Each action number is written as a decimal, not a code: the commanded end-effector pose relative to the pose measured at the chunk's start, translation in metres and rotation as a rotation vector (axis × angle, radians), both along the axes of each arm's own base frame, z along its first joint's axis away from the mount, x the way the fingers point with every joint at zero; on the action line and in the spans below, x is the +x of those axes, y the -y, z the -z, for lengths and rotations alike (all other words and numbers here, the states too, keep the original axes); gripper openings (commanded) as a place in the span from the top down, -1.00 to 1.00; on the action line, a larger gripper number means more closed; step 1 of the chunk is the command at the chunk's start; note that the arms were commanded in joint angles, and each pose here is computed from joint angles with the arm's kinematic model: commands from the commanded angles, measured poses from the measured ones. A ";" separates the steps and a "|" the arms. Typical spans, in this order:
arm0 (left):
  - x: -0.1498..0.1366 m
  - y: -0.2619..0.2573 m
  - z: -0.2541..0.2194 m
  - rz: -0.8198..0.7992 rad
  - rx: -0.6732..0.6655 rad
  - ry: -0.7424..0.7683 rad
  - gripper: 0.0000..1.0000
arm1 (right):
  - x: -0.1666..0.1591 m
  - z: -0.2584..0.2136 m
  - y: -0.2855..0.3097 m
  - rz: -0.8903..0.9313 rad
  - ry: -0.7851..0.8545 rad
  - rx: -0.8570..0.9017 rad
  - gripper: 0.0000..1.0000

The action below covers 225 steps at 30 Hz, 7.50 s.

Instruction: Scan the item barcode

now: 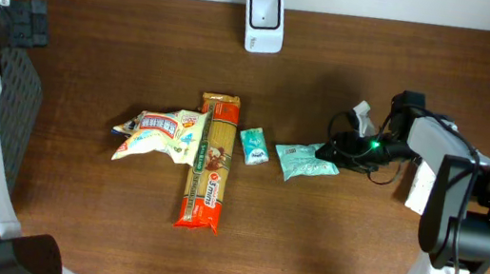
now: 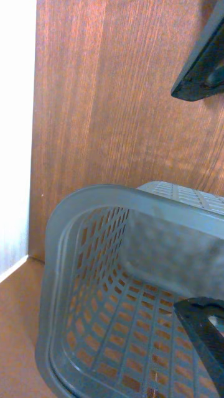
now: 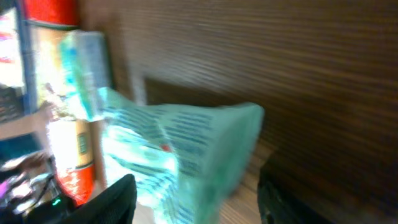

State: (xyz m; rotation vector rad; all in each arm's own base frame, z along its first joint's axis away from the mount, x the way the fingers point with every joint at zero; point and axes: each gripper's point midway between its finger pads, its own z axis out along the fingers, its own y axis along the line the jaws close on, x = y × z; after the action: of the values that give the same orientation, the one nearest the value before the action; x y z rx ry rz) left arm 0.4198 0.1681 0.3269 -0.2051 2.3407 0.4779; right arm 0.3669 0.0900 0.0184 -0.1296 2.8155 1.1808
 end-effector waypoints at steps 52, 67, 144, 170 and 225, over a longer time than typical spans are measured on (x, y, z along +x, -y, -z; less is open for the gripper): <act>-0.002 -0.001 -0.010 0.004 0.011 0.022 -0.98 | 0.265 -0.217 -0.108 0.021 1.473 -1.312 0.92; -0.002 -0.001 -0.010 0.004 0.011 0.022 -0.98 | 0.282 -0.182 -0.150 -0.142 1.684 -1.280 0.92; -0.002 -0.001 -0.010 0.004 0.011 0.022 -0.98 | -0.003 0.019 -0.133 -0.193 -0.179 -0.397 0.69; -0.002 -0.001 -0.010 0.004 0.011 0.022 -0.98 | -0.002 -0.062 -0.154 -0.296 -0.079 0.155 0.92; -0.002 -0.001 -0.010 0.004 0.011 0.022 -0.98 | 0.287 -0.135 -0.121 -0.308 1.210 -1.502 0.92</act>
State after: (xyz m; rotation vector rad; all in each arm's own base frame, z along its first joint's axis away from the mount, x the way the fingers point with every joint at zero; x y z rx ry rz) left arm 0.4199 0.1681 0.3275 -0.2049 2.3391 0.4777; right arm 0.6489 0.2066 0.1821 -0.7358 1.8812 -0.8241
